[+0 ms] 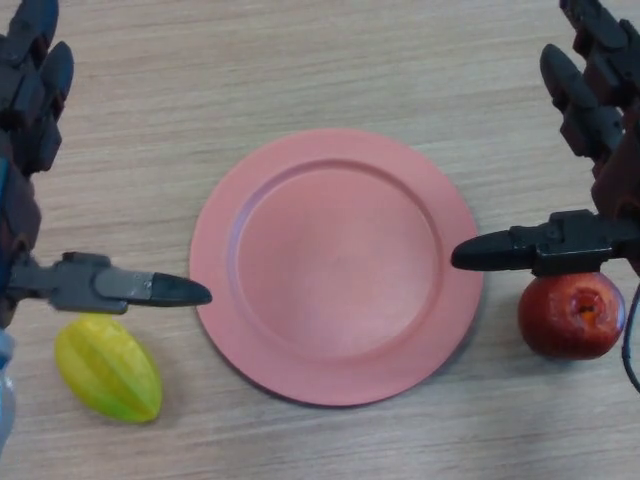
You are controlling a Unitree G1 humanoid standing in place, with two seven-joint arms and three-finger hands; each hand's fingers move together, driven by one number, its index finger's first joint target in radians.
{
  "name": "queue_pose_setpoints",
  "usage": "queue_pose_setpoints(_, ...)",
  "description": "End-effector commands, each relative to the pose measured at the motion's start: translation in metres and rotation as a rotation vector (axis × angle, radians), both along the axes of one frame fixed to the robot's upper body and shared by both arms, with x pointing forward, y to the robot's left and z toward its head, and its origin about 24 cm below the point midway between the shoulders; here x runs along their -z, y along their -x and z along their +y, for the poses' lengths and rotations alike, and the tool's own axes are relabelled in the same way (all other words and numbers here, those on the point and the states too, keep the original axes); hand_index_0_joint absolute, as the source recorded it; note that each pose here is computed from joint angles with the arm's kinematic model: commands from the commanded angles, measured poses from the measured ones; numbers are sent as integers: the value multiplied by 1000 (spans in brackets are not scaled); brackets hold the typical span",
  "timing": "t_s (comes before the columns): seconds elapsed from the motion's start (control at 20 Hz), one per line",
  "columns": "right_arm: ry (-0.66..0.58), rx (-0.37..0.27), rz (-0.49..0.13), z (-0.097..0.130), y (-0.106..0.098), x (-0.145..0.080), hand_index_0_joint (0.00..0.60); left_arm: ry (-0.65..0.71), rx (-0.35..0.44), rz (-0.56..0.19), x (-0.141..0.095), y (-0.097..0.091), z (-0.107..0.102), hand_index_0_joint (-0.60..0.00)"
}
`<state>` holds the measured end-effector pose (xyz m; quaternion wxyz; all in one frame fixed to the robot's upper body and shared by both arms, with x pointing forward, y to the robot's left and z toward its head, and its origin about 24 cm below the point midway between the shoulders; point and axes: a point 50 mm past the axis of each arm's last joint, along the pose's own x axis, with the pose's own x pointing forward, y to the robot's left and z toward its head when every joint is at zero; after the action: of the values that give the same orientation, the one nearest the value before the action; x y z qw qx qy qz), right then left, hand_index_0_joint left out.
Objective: Pick up the yellow starfruit and place it on the plate
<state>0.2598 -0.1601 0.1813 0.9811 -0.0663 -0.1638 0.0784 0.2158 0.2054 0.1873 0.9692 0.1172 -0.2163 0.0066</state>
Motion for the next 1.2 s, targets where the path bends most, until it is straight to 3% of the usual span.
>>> queue_pose_setpoints(0.05, -15, -8, -255, 2, 8, -36, 0, -51, -13, -145, -21, 19, 9, 0)
queue_pose_setpoints(0.3, -6, -28, -236, 8, 3, -32, 0, -244, -21, -23, 2, 29, 24, 0)
queue_pose_setpoints(0.55, -35, -39, -230, 9, 1, -31, 0, -321, -49, -9, 21, 33, 39, 0)
queue_pose_setpoints(0.85, -47, -38, -243, 9, 2, -30, 0, -425, -145, 30, 49, 34, 57, 0)
queue_pose_setpoints(1.2, -58, -37, -241, 9, 2, -31, 0, -416, -234, 132, 90, 33, 58, 0)
